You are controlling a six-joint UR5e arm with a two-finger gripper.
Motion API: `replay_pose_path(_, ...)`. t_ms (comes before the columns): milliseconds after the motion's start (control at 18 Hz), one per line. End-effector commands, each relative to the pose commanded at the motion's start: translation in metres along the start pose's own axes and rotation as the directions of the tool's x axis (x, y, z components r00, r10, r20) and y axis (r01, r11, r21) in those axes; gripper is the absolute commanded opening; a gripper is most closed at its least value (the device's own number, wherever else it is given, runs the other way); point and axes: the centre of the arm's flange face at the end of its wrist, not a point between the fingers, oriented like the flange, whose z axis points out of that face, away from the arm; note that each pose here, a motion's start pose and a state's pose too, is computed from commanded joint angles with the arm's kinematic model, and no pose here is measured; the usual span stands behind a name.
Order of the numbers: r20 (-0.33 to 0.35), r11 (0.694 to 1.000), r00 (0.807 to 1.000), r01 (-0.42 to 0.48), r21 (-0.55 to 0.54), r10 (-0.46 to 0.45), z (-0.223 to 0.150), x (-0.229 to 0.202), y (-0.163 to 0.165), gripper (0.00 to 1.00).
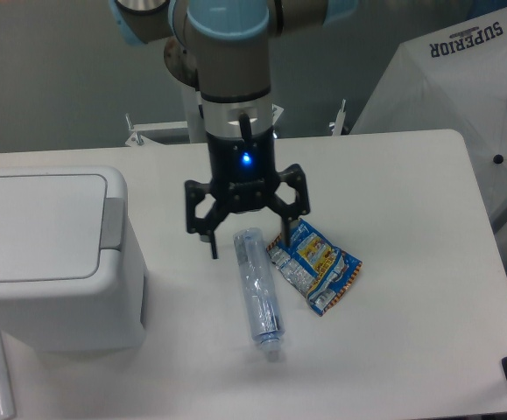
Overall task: Open the trash can
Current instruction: 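Move the open gripper across the table toward the white trash can lid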
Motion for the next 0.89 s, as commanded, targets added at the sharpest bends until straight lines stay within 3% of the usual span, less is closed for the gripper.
replay_pose_path(333, -0.023, 0.998, 1.0, -0.004, -0.057, 0.003, 0.014, 0.028, 0.031, 1.0)
replay_pose_path(667, -0.043, 0.999, 0.999, -0.031, -0.033, 0.03, -0.013, 0.048, 0.047, 1.0)
replay_pose_path(889, -0.046, 0.998, 0.998, -0.035, -0.048, 0.032, -0.008, 0.05, 0.053, 1.0)
